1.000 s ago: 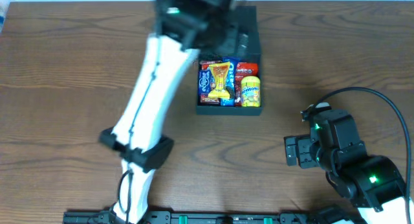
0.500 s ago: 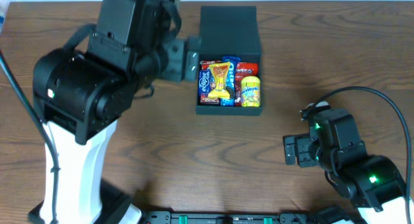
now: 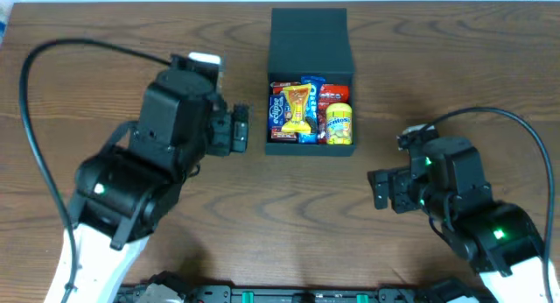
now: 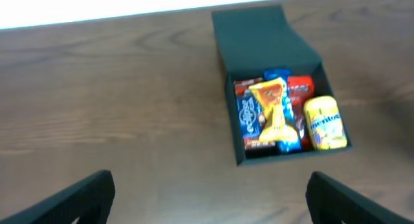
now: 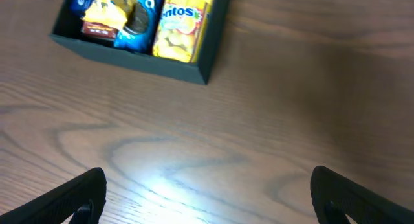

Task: Pack container
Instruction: 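Open the left gripper and withdraw it from the box, then move the left gripper to the lid's back edge, right gripper to box front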

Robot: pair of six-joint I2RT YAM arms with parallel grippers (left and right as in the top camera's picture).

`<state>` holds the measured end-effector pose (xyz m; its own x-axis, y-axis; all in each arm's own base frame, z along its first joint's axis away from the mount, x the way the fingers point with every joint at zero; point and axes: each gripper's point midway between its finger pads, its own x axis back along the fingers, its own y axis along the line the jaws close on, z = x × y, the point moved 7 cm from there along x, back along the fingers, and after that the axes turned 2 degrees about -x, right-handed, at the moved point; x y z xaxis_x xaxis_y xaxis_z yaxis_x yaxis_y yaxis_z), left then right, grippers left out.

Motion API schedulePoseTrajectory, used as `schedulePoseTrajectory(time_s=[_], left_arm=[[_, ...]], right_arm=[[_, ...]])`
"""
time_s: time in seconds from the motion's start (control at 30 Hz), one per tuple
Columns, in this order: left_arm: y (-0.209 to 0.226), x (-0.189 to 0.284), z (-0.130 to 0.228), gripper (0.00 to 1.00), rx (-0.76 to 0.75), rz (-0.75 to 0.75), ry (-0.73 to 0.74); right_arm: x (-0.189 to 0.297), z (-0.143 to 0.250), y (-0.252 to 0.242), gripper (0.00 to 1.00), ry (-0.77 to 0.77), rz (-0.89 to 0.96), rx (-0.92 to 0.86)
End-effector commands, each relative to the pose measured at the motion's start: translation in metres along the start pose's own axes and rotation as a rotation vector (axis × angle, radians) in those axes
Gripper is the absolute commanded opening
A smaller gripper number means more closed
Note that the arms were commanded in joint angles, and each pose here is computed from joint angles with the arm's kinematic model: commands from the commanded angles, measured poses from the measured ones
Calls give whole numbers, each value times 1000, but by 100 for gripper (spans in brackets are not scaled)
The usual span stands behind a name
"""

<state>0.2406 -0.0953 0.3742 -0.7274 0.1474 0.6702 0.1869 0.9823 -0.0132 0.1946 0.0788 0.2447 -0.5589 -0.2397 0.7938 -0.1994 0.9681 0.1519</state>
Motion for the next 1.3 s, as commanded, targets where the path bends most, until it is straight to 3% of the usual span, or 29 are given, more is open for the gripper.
schedulePoseTrajectory(time_s=[0.0, 0.33, 0.47, 0.73, 0.97, 1.27], left_arm=[[4, -46, 21, 95, 43, 97, 118], [50, -167, 13, 95, 326, 414, 214], [64, -219, 9, 95, 439, 456, 234], [62, -302, -15, 95, 485, 562, 304], [52, -344, -41, 95, 500, 595, 284], [15, -385, -36, 95, 491, 638, 314]], right_arm=[[-9, -3, 2, 99, 27, -18, -39], [-33, -16, 6, 99, 33, -27, -148], [-35, -25, 10, 99, -12, -47, -177], [-38, -34, 20, 99, -58, -80, -152], [-44, -33, 20, 99, -34, -73, -153], [-50, -36, 34, 99, -45, -105, -115]])
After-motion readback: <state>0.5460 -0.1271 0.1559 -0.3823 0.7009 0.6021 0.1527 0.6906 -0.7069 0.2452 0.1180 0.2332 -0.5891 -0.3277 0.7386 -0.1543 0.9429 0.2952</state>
